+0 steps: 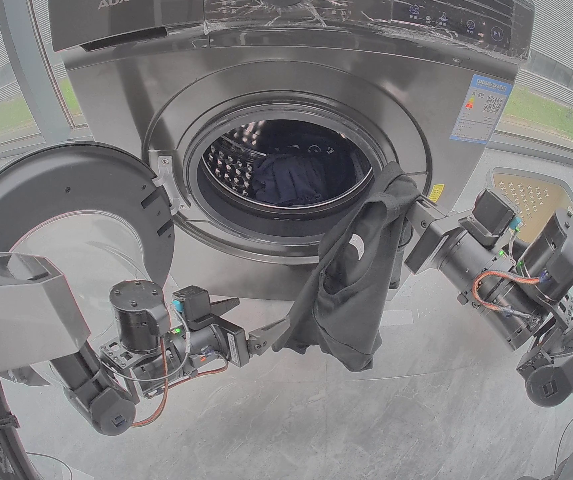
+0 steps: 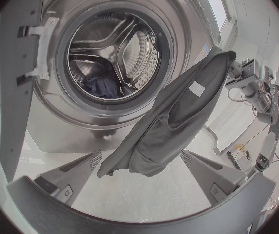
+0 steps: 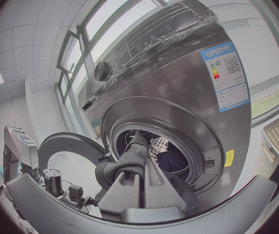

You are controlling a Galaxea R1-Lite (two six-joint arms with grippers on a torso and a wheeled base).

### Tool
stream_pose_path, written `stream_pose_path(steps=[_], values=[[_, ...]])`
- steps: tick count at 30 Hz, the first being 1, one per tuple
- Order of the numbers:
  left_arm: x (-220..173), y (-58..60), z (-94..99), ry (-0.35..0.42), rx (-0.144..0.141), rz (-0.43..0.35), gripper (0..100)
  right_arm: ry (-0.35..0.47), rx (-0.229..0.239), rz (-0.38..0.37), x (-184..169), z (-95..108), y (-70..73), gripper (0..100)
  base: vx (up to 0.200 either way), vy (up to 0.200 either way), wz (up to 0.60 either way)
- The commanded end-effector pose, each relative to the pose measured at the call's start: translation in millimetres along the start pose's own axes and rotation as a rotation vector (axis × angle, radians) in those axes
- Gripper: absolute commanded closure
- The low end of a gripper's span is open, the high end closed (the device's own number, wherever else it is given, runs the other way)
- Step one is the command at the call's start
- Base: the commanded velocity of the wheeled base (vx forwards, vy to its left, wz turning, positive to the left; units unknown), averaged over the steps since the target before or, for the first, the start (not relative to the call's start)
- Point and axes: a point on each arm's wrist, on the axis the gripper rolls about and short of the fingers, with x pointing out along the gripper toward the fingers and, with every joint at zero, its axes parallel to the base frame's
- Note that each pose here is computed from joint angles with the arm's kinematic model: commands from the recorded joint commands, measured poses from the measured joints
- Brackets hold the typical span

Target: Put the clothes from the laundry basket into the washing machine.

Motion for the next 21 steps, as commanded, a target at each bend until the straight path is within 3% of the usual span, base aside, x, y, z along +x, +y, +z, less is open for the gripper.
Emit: stream_pose_path(steps=[1,7,13,17,21], values=[[14.7,4.2,-18.5,0.051,-0.006,-0.002,0,0.002,0.006,0.016,-0.2,-0.8,5.1,100,0.000,0.000,0.00],[28.6,8.2,-32.0,0.081,0.019,-0.016,0,0.007,0.015,0.033,-0.8,-2.2,11.9,100,0.000,0.000,0.00],[42.1,7.3,-28.6,0.048,0.028,-0.036,0,0.007,0.028,0.040,-3.3,-0.9,14.8,100,0.000,0.000,0.00],[45.7,9.5,-24.9,0.035,0.026,-0.057,0,0.002,0.029,0.050,-1.6,0.6,15.9,100,0.000,0.000,0.00],[50.9,20.5,-31.7,0.043,0.012,-0.060,0,0.004,0.035,0.074,-0.6,0.9,23.7,100,0.000,0.000,0.00]])
